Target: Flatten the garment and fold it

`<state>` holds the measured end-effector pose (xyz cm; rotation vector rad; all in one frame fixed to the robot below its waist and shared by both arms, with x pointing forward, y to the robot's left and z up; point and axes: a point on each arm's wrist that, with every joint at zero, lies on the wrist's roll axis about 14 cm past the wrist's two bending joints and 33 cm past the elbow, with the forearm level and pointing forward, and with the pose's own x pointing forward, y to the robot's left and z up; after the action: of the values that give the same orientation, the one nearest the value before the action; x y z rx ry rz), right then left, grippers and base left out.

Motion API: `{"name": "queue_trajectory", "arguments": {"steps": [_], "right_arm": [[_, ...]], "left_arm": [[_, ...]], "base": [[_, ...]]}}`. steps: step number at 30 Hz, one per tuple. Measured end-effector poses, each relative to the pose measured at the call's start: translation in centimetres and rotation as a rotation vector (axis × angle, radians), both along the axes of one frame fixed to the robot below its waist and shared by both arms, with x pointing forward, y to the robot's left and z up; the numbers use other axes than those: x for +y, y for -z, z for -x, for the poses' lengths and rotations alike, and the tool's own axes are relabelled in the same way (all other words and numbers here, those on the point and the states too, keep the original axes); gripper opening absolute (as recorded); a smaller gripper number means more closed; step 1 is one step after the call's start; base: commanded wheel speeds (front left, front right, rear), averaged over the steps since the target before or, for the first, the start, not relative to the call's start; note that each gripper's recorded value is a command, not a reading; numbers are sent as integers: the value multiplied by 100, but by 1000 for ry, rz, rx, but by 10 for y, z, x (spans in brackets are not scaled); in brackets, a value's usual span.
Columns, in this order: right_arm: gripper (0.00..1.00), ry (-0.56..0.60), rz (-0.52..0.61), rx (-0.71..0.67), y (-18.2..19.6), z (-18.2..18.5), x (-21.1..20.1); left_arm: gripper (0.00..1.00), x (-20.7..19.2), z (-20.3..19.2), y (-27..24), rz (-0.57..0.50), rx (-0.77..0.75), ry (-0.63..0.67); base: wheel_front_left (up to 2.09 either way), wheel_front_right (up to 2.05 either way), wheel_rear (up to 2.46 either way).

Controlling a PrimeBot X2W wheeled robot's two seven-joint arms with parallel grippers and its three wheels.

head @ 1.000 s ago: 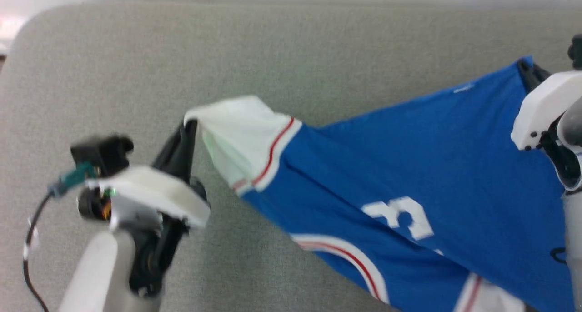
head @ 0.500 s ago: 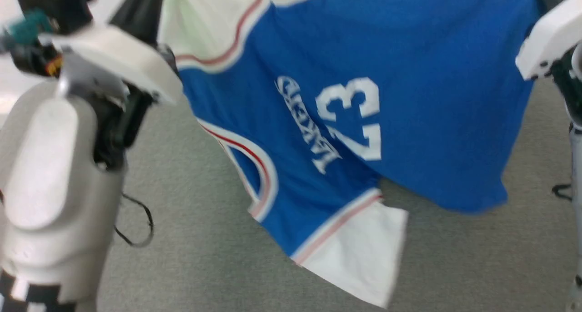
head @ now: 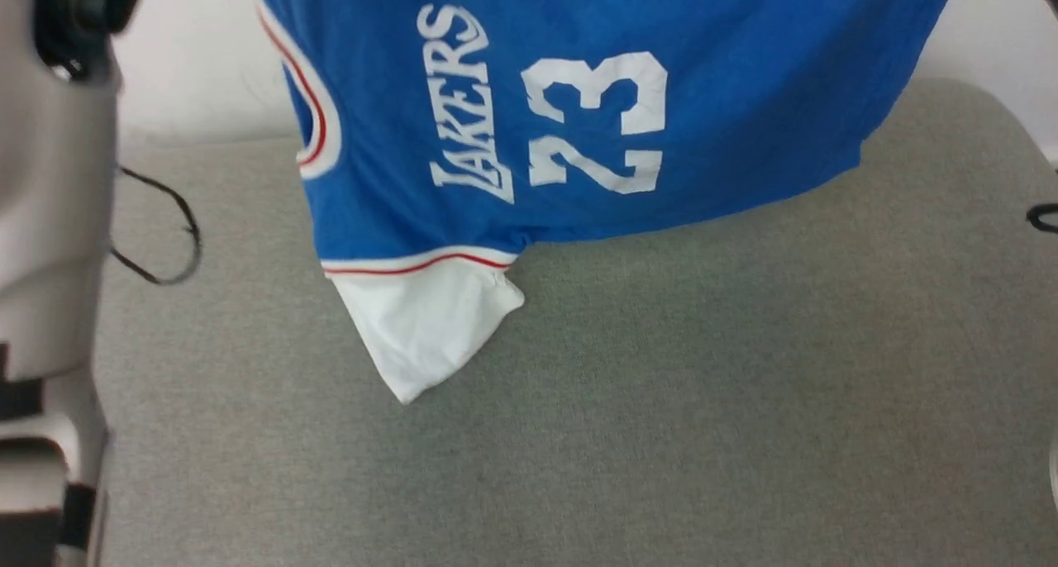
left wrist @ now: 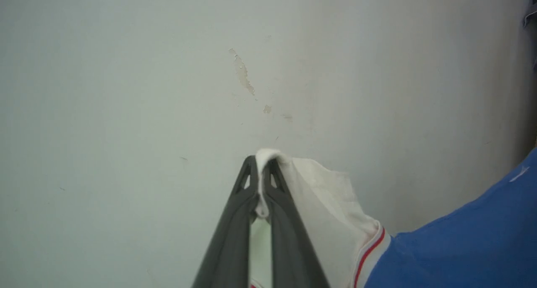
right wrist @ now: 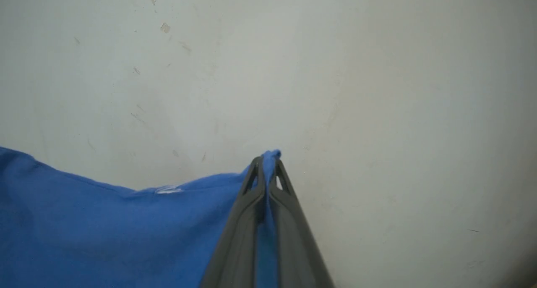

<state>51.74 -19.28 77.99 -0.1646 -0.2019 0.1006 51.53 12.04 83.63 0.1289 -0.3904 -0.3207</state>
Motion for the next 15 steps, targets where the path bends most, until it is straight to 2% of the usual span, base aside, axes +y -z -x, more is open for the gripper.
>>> {"name": "queue_trajectory", "arguments": {"steps": [4,10,15], "right_arm": [[0,4,-6,28,1,-26,3],[0,34,1,-87,-30,-72,6],[0,33,21,-95,-9,-117,15]], "left_arm": [[0,5,-25,-15,-29,-31,-58],[0,9,-58,-62,39,-229,-85],[0,-2,-96,-57,61,-300,-61]], "base": [[0,0,0],[0,0,0],[0,0,0]]}}
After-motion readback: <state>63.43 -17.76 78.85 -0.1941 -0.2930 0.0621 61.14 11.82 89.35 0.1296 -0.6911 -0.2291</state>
